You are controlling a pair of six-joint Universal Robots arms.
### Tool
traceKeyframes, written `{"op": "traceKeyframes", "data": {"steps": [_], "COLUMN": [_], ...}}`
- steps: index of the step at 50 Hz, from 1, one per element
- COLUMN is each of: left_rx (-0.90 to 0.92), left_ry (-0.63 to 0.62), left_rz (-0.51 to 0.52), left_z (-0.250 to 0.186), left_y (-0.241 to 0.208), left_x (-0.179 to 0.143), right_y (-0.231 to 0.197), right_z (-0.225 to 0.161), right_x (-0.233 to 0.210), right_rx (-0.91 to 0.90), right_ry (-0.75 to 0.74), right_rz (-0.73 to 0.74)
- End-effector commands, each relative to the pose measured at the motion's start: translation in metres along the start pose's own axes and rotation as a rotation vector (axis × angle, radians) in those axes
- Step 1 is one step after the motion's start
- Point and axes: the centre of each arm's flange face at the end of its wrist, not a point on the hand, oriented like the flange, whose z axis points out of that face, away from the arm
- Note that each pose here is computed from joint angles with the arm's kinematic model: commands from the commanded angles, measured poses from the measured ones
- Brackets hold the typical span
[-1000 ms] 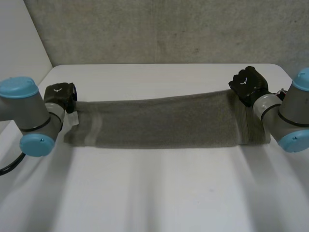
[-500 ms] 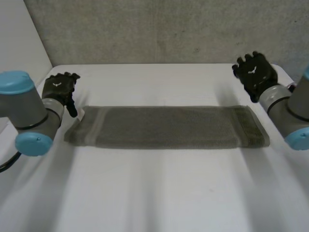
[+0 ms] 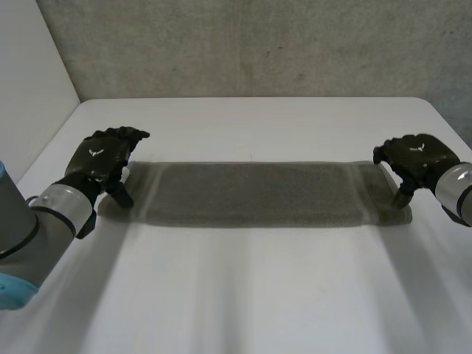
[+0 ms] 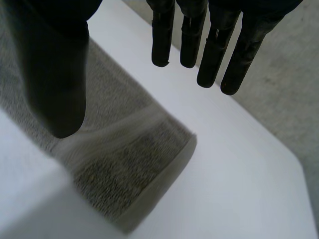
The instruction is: Fold the towel.
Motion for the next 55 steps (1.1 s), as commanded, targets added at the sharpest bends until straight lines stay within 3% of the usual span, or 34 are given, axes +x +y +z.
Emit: {"op": "traceKeyframes", "data": {"steps": [1, 30, 55], "left_rx": [0.019, 0.02, 0.019], "left_ry": [-0.002, -0.005, -0.006], "left_rz": [-0.008, -0.014, -0.014], "left_z": [0.0, 0.001, 0.0], "left_y": [0.005, 0.006, 0.006], "left_x": [0.001, 0.001, 0.0], "right_y": [0.028, 0.067, 0.071], "right_z": [0.016, 0.049, 0.047], "right_x": [0.001, 0.004, 0.005], "right_rx": [-0.017, -0.088, -0.096], "right_ry": [-0.021, -0.02, -0.023], "right_rz": [0.016, 0.038, 0.051]}}
